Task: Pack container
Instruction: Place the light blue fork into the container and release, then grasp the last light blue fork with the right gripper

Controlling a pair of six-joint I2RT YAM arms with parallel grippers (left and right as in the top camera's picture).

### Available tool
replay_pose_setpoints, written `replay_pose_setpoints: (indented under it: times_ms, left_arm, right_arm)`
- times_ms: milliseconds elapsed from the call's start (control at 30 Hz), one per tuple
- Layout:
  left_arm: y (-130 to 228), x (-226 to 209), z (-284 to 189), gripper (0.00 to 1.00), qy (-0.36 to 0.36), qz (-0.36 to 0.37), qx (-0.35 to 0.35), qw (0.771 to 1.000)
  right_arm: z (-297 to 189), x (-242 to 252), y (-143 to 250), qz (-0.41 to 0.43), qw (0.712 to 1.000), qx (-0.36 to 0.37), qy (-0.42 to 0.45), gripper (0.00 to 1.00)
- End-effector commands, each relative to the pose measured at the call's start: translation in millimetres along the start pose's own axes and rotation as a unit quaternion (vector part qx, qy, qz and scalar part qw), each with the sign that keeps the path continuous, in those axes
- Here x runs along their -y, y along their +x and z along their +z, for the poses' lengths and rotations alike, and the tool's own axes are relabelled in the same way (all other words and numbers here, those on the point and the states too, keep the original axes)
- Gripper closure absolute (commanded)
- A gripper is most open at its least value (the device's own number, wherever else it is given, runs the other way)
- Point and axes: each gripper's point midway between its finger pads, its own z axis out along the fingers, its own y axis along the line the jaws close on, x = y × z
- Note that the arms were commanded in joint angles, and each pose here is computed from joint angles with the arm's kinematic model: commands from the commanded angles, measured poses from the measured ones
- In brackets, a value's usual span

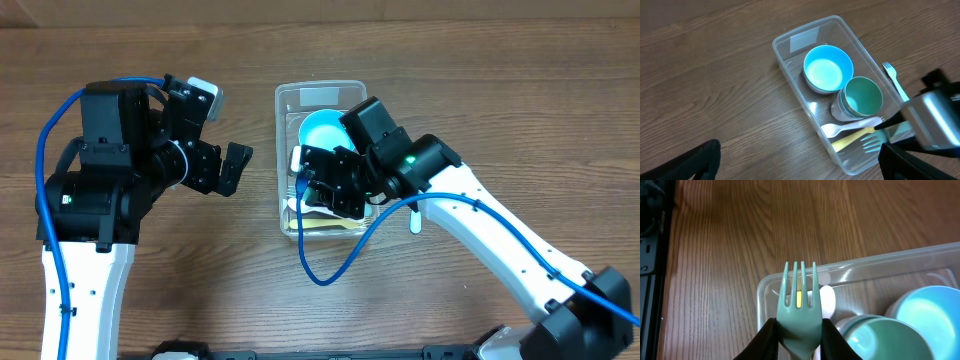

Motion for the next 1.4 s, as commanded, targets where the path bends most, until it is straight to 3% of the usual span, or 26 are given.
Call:
replay_pose_setpoints:
  times_ms: [0, 33, 67, 100, 133, 200, 333, 433, 467, 633, 667, 767, 833, 1100, 1367]
  left_arm:
    - [-6.9, 0.0, -5.7, 0.00, -0.001, 0.010, 0.011, 1.000]
    - [-6.9, 0.0, -5.7, 0.00, -0.001, 0.010, 0.011, 1.000]
    - [-6.9, 0.0, -5.7, 0.00, -0.001, 0.010, 0.011, 1.000]
    - [-6.9, 0.0, -5.7, 0.00, -0.001, 0.010, 0.011, 1.000]
    - [-6.9, 0.0, -5.7, 0.00, -0.001, 0.010, 0.011, 1.000]
    - [-6.9, 0.0, -5.7, 0.00, -0.001, 0.010, 0.011, 1.000]
    - [-6.9, 0.0, -5.7, 0.00, -0.001, 0.010, 0.011, 1.000]
    - [-6.9, 0.0, -5.7, 0.00, -0.001, 0.010, 0.011, 1.000]
    - [-6.9, 0.0, -5.7, 0.00, -0.001, 0.010, 0.011, 1.000]
    - [-6.9, 0.0, -5.7, 0.00, -0.001, 0.010, 0.011, 1.000]
    - [-6.9, 0.0, -5.7, 0.00, -0.001, 0.010, 0.011, 1.000]
    - [-6.9, 0.0, -5.7, 0.00, -0.001, 0.010, 0.011, 1.000]
    - [-6.9, 0.0, -5.7, 0.00, -0.001, 0.010, 0.011, 1.000]
    - [-6.9, 0.0, -5.7, 0.00, -0.001, 0.010, 0.011, 1.000]
    - [-6.9, 0.0, -5.7, 0.00, -0.001, 0.010, 0.011, 1.000]
  right_arm:
    - [16.2, -4.9, 3.4, 0.005, 0.999, 0.003, -0.032, 0.96]
    - [19.7, -4.3, 6.2, 0.008, 0.999, -0.001, -0.035, 0.95]
    - [22.1, -3.9, 7.9, 0.010, 0.999, -0.004, -0.037, 0.84]
    - [24.4, -3.4, 9.4, 0.012, 0.999, -0.006, -0.039, 0.64]
    - [24.9, -2.6, 9.1, 0.011, 0.999, -0.005, -0.038, 0.50]
    - [23.9, 1.8, 5.3, 0.006, 1.000, -0.001, -0.029, 0.37]
    - [6.9, 5.9, -9.6, 0.043, 0.999, 0.005, -0.011, 0.39]
    - [-33.2, 25.0, -17.8, 0.122, 0.990, 0.002, 0.071, 0.40]
    - [-58.4, 42.8, -12.8, 0.168, 0.977, 0.008, 0.129, 0.40]
    - [-174.1, 86.1, 18.3, 0.343, 0.896, 0.104, 0.262, 0.36]
    - [-195.4, 106.3, 65.4, 0.442, 0.838, 0.093, 0.305, 0.34]
    - [-174.8, 123.7, 138.5, 0.551, 0.768, 0.033, 0.324, 0.34]
    - [-145.2, 129.6, 172.5, 0.604, 0.737, 0.002, 0.304, 0.34]
    - [-75.6, 115.3, 233.9, 0.659, 0.701, -0.060, 0.264, 0.35]
    - [-35.1, 112.7, 251.7, 0.632, 0.716, -0.051, 0.291, 0.35]
